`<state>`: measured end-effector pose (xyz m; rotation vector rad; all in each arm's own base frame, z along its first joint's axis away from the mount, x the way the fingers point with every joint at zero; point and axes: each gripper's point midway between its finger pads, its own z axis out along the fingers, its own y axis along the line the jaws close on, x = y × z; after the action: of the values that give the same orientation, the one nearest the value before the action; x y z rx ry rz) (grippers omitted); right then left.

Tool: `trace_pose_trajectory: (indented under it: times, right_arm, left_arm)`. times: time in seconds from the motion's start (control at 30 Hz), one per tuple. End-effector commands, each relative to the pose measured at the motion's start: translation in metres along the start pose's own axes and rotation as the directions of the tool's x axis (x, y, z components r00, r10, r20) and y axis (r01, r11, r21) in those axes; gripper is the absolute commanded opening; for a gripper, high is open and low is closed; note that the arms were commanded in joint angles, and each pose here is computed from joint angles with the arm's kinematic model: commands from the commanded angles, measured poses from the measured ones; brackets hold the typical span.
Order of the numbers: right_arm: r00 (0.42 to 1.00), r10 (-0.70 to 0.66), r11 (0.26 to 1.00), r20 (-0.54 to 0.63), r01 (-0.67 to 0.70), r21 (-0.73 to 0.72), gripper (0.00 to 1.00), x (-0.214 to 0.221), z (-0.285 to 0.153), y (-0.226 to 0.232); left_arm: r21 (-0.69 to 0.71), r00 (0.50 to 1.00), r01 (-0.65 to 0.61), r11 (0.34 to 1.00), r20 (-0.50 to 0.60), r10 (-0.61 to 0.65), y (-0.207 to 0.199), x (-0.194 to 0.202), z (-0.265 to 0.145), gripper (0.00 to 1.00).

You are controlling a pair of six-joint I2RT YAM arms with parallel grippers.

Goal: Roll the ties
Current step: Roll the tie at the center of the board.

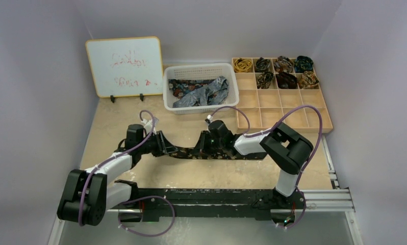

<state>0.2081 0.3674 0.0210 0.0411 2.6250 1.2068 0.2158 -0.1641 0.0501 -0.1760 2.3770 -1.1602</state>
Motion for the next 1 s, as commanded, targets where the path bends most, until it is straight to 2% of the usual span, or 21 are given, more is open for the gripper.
trace_pose_trajectory:
  times: [0.0,0.23,0.5,0.63,0.97]
  right_arm:
    - [1.000,-0.004,1.000,-0.013,0.004,0.027,0.14,0.000,0.003,-0.007]
    - [1.000,-0.028,1.000,-0.005,0.028,-0.003,0.16,-0.006,-0.001,0.008]
    - [0.998,-0.060,0.998,0.035,0.061,-0.029,0.19,-0.017,-0.011,0.026]
    - [0.994,-0.074,0.997,0.075,0.075,-0.011,0.18,-0.026,-0.012,0.026]
    - [0.991,-0.078,0.997,0.112,0.079,-0.006,0.19,-0.035,-0.013,0.030]
  left_arm:
    - [-0.017,0.999,-0.027,1.000,0.033,0.027,-0.004,-0.013,-0.003,0.25]
    - [-0.075,0.996,-0.045,0.996,0.067,0.050,-0.008,-0.026,-0.007,0.18]
    - [-0.221,0.994,-0.086,0.971,0.047,0.099,-0.011,-0.021,0.000,0.17]
    - [-0.280,0.994,-0.068,0.958,0.061,0.088,-0.007,-0.025,-0.004,0.16]
    - [-0.319,0.990,-0.093,0.943,0.073,0.122,-0.011,-0.033,-0.010,0.16]
